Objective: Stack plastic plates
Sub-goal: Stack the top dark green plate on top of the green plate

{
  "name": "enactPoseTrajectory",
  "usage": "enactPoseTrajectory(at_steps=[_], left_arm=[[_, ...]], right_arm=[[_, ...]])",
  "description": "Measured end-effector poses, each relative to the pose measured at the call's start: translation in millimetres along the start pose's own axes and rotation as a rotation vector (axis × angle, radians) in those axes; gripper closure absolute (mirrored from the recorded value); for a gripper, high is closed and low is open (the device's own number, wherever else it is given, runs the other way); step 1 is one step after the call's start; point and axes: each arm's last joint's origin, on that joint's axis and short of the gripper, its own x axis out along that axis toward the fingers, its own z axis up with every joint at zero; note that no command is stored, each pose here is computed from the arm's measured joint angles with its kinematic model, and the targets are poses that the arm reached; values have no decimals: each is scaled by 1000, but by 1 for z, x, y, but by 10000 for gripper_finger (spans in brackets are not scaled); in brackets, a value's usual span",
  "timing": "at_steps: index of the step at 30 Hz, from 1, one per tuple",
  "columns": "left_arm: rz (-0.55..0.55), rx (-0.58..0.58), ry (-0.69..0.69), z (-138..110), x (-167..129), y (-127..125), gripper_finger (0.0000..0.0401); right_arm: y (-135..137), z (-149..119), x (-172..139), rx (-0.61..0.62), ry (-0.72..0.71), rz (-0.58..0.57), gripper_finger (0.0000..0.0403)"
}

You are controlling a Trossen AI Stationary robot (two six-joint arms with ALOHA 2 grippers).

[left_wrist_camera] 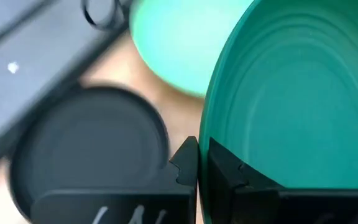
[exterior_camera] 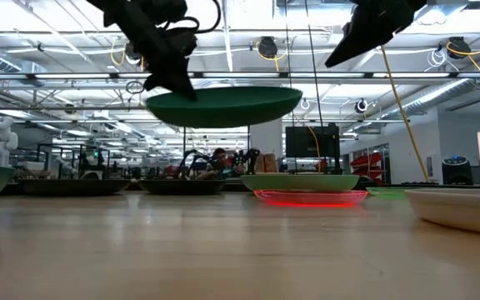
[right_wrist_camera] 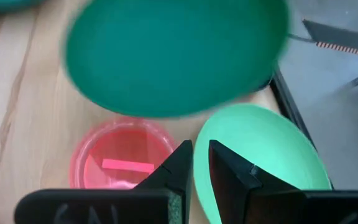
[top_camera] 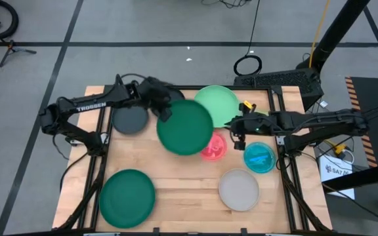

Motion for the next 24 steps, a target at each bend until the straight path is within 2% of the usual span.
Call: enactPoseTrajectory(at_steps=[7, 15, 21, 24], left_arm=[[33, -117, -216, 27, 25, 23, 391], [33, -247, -325, 36, 68, 42, 391], [42, -277, -283, 45, 99, 46, 383], [42, -262, -285, 61, 106, 45, 381]], right_arm=[[-4, -9, -14, 15, -90, -11, 358], [-5, -15, -18, 9, -109, -13, 358], [-5, -15, -18, 5, -114, -14, 358], [-4, -15, -18, 7, -113, -14, 358]])
